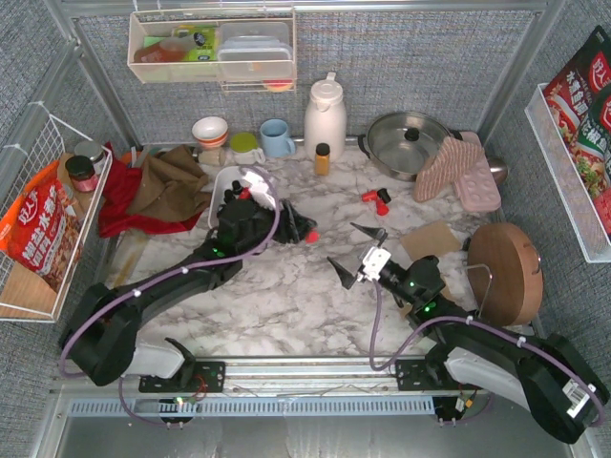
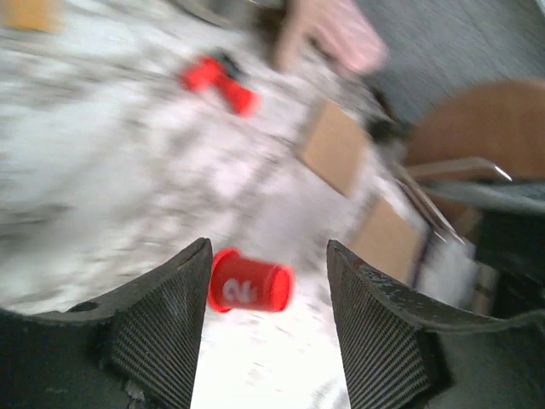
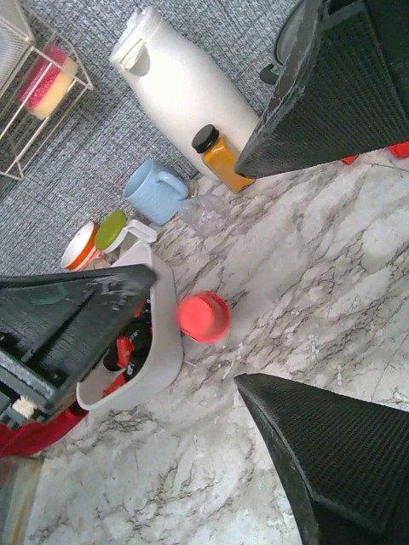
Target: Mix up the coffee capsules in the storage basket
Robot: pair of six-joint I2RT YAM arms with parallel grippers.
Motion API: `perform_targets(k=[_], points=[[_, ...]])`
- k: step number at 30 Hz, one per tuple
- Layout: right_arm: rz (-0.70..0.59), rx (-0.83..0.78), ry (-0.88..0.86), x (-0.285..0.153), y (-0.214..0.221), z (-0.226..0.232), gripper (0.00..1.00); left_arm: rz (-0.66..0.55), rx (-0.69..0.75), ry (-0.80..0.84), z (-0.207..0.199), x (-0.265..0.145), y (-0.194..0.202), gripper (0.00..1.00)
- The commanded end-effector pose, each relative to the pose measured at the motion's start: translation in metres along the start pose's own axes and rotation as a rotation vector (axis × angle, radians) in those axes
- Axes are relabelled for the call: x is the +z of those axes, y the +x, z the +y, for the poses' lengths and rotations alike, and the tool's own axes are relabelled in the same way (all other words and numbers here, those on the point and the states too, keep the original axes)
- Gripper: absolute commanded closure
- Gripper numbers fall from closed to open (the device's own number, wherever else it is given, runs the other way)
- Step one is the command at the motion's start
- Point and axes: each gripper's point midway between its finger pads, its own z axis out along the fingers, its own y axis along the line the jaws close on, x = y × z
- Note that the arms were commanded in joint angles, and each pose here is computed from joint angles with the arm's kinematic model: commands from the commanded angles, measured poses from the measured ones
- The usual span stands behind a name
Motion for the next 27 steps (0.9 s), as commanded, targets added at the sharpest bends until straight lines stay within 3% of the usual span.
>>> perform_targets(k=[1,6,11,16,21,27], points=[[0.072,0.071,0.065,0.0,0.004,-0.014,0.01,-0.17,0.058,-0.47,0.096,-0.032,-0.039,0.35],[0.207,0.208,0.258,-0.004,0.019,-0.049,0.01,-0.23,0.047,-0.746,0.178,-0.06,-0.069,0.36],[0.406,0.341,0.461,-0.016,0.048,-0.08,0.01,-0.163,0.018,-0.807,0.221,-0.05,-0.083,0.41],[0.567,0.481,0.556,-0.024,0.071,-0.091,0.01,0.0,-0.009,-0.631,0.186,-0.024,-0.046,0.3],[0.564,0.531,0.604,-0.028,0.084,-0.094,0.01,0.115,0.104,-0.573,0.133,-0.021,0.001,0.2],[0.566,0.574,0.6,-0.03,0.093,-0.091,0.01,0.183,0.057,-0.476,0.099,-0.018,0.041,0.17]])
